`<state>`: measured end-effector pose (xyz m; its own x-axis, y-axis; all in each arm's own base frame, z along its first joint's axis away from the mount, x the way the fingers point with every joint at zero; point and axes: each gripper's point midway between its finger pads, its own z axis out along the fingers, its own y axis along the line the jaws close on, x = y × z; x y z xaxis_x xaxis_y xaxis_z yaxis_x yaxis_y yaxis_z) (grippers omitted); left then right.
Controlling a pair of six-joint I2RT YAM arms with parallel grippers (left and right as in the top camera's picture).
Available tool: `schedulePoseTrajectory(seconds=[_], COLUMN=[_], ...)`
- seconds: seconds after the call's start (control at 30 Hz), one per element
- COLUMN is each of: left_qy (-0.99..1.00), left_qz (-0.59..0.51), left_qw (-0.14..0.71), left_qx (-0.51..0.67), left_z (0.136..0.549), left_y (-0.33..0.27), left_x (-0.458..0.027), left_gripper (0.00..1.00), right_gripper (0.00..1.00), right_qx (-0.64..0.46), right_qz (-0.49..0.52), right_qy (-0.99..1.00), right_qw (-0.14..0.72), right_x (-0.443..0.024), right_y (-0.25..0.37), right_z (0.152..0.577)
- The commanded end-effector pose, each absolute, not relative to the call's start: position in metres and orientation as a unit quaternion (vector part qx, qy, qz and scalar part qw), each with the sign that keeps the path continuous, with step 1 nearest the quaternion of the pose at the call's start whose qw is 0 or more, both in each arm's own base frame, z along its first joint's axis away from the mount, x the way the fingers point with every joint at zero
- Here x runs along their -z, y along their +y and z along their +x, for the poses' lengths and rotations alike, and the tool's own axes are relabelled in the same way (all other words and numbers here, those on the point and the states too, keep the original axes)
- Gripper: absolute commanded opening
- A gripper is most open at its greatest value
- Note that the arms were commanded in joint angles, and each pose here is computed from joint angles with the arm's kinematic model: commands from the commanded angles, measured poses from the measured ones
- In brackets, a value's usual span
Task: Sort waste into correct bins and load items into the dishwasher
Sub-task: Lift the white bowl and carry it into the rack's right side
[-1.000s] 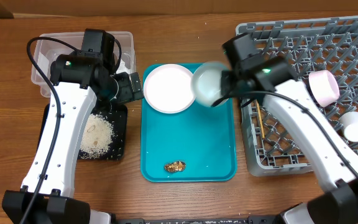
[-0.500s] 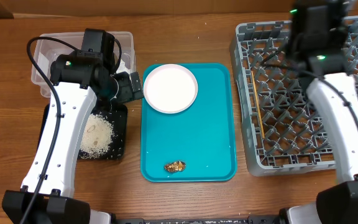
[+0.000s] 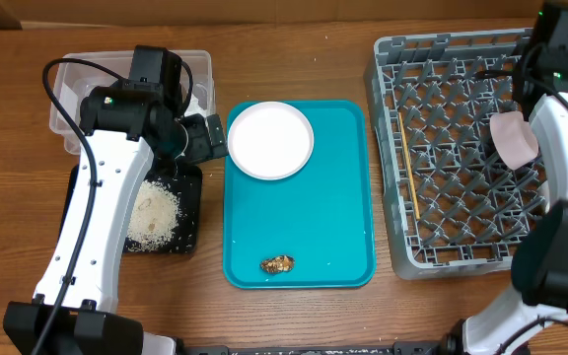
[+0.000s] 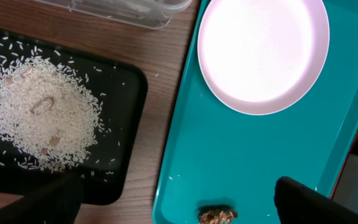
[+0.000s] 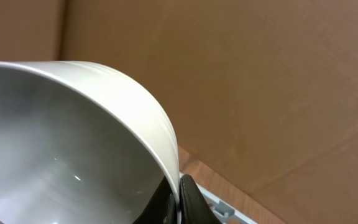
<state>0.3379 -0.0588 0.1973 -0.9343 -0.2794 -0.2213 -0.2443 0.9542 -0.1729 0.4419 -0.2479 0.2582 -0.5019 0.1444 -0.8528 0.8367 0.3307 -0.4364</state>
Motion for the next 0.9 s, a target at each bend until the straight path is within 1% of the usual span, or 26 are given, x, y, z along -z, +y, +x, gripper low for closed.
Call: schedulePoseTrajectory(seconds=[0.0,0.17,0.3,0.37,0.53,0.77,0.8,0.87], left_qy=[0.979,0.979,0.978,0.978,0.978,0.978,0.978,0.978], left_qz=[-0.14,-0.142,-0.141,-0.142,-0.141,-0.141,-0.141,-0.141], left_qw=[0.123,0.124,0.131,0.133,0.133,0.133,0.133,0.133], left_qx=[0.077,0.077,0.079,0.08,0.08,0.08,0.08,0.08], left_z=[0.337,0.337,0.341,0.341,0.342,0.342,0.342,0.342], left_y=[-0.06,-0.06,-0.06,-0.06,-0.06,-0.06,-0.06,-0.06], left_x=[-0.199,-0.199,-0.2,-0.2,-0.2,-0.2,-0.2,-0.2], left_gripper=[1.0,1.0,1.0,1.0,1.0,1.0,1.0,1.0], right_gripper=[0.04,0.04,0.04,0.04,0.04,0.04,0.06,0.17], right_qx=[0.515,0.515,0.512,0.509,0.503,0.492,0.492,0.488], right_qz=[0.352,0.33,0.304,0.291,0.272,0.226,0.221,0.215], right_qy=[0.707,0.732,0.753,0.761,0.769,0.797,0.799,0.802], right_qw=[0.334,0.3,0.279,0.278,0.286,0.268,0.266,0.269], right_x=[-0.243,-0.194,-0.161,-0.153,-0.151,-0.14,-0.139,-0.139], right_y=[-0.273,-0.276,-0.264,-0.252,-0.231,-0.199,-0.196,-0.189], right_z=[0.436,0.448,0.459,0.466,0.476,0.481,0.481,0.484])
